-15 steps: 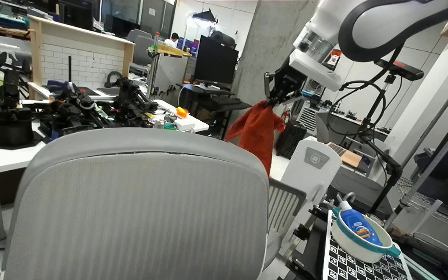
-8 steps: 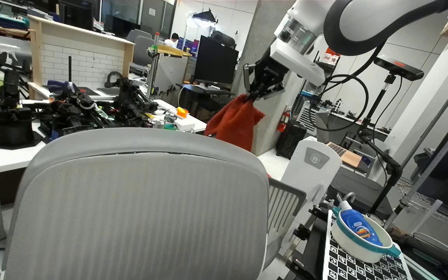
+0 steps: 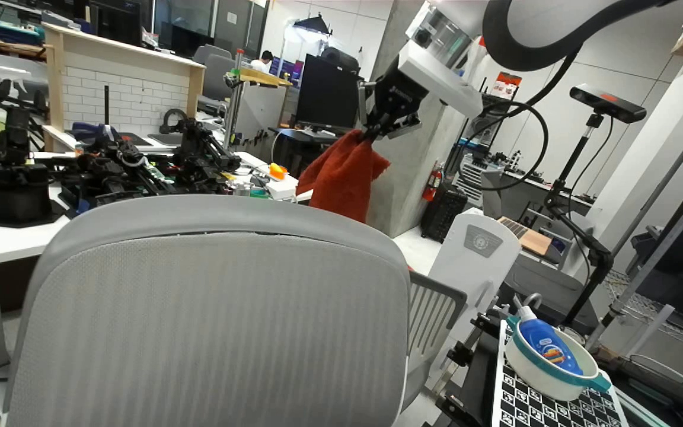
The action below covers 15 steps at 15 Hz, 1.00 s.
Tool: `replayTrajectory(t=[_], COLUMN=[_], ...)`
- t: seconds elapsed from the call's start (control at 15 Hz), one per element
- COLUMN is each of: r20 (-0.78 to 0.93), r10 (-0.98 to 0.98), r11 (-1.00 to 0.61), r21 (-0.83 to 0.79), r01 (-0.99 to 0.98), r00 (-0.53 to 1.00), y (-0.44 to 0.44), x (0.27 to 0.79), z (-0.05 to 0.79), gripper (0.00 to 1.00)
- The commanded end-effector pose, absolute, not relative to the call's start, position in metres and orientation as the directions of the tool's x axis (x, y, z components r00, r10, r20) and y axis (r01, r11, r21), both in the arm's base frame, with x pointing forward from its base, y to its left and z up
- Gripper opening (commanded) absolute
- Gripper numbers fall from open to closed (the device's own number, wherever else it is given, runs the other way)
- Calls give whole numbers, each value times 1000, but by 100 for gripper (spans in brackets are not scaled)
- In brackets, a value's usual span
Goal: Move the orange towel to the backrest of the left chair, then to the backrest of the right chair
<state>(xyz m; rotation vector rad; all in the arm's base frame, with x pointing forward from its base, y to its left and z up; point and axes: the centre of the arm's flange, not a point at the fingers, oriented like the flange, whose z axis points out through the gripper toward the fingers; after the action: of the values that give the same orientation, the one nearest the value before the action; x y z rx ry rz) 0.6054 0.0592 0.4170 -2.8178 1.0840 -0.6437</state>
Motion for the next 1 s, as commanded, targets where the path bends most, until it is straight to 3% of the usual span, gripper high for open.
replayTrajectory(t=[0.0, 0.47, 0.6, 0.67, 0.93], r20=[367, 345, 337, 333, 321], r10=[-659, -682, -683, -685, -688], r11=[-745, -721, -720, -717, -715], r21=[-192, -174, -160, -157, -148], r01=[-639, -670, -676, -679, -684], r00=[657, 645, 648, 648, 650], y=[52, 27, 24, 23, 20], x=[609, 590, 583, 581, 574], z=[418, 390, 379, 374, 364], gripper=[5, 10, 22, 40, 69])
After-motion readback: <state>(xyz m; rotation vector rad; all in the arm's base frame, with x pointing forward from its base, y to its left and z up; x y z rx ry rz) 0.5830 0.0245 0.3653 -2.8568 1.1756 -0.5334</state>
